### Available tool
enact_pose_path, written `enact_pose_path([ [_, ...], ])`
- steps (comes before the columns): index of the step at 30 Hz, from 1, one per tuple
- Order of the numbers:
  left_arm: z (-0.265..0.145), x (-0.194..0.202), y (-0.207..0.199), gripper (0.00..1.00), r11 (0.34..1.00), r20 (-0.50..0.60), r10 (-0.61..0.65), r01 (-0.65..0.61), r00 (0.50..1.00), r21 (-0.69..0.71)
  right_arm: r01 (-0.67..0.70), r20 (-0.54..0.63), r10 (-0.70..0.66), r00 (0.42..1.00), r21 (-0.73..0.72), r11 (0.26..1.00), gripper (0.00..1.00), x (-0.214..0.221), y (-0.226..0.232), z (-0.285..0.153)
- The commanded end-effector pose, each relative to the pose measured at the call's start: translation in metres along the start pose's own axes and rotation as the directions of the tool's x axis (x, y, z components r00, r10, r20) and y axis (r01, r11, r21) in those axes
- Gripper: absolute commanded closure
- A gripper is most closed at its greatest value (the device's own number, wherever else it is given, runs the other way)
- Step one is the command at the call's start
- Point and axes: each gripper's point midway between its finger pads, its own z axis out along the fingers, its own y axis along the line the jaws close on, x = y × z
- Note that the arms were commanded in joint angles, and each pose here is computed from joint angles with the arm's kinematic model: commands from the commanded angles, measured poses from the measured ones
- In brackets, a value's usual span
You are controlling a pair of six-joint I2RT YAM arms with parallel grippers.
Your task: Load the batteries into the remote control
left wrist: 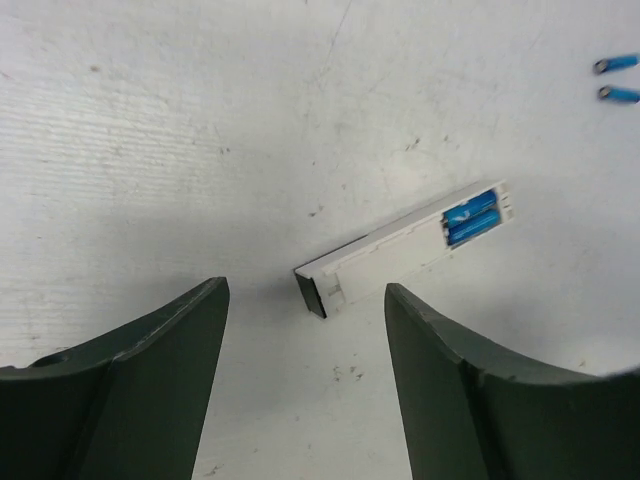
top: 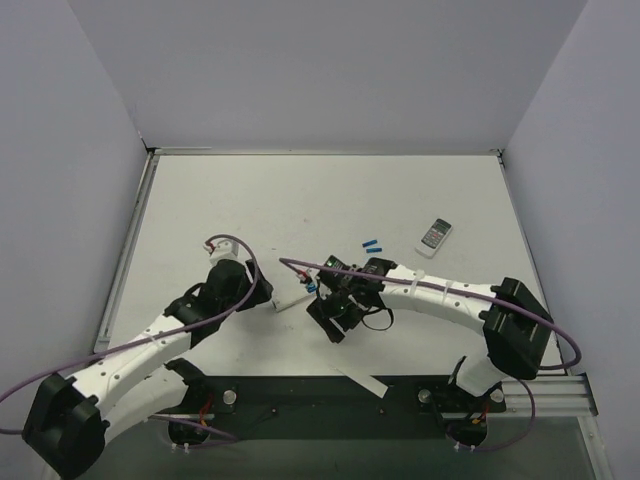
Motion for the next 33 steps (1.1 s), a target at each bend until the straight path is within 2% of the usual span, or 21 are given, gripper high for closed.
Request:
enact_pose_path([
  [1, -0.04, -0.052, -0.002, 0.23, 0.999, 0.196, -0.052, 0.053, 0.979, 0.001, 0.133, -0.106, -0.139, 0.985, -0.063, 0.989, 0.36, 0.03, 0.027, 0.008],
  [3, -0.062, -0.067, 0.004, 0.18, 0.997, 0.272, -0.081, 0.08, 0.959, 0.011, 0.193, -0.158, -0.2, 0.967, -0.061, 0.979, 0.35, 0.038, 0.034, 0.016],
  [8, -0.115, -0.094, 0.016, 0.17, 0.989, 0.423, -0.149, 0.129, 0.894, 0.074, 0.262, -0.214, -0.27, 0.939, -0.064, 0.963, 0.37, 0.043, 0.042, 0.027],
  [15, -0.156, -0.109, 0.034, 0.16, 0.985, 0.521, -0.173, 0.151, 0.836, 0.086, 0.278, -0.304, -0.288, 0.908, -0.079, 0.957, 0.41, 0.05, 0.045, 0.035],
  [17, -0.161, -0.111, 0.035, 0.16, 0.985, 0.531, -0.174, 0.151, 0.829, 0.087, 0.28, -0.324, -0.286, 0.902, -0.065, 0.958, 0.48, 0.052, 0.043, 0.039],
  [22, -0.159, -0.109, 0.038, 0.16, 0.986, 0.526, -0.165, 0.15, 0.834, 0.071, 0.309, -0.378, -0.292, 0.879, -0.015, 0.951, 0.56, 0.06, 0.036, 0.047],
  [25, -0.158, -0.109, 0.038, 0.17, 0.987, 0.522, -0.16, 0.147, 0.838, 0.067, 0.323, -0.393, -0.288, 0.873, 0.025, 0.946, 0.68, 0.062, 0.029, 0.049],
  [30, -0.157, -0.11, 0.039, 0.16, 0.988, 0.528, -0.153, 0.148, 0.835, 0.052, 0.38, -0.413, -0.291, 0.863, 0.151, 0.913, 0.8, 0.061, 0.0, 0.053],
  [31, -0.155, -0.109, 0.04, 0.16, 0.988, 0.527, -0.148, 0.146, 0.837, 0.046, 0.375, -0.407, -0.283, 0.868, 0.164, 0.912, 0.85, 0.058, -0.004, 0.053],
  [33, -0.155, -0.109, 0.039, 0.16, 0.988, 0.526, -0.148, 0.146, 0.838, 0.047, 0.335, -0.382, -0.252, 0.889, 0.167, 0.927, 0.88, 0.051, -0.012, 0.055],
])
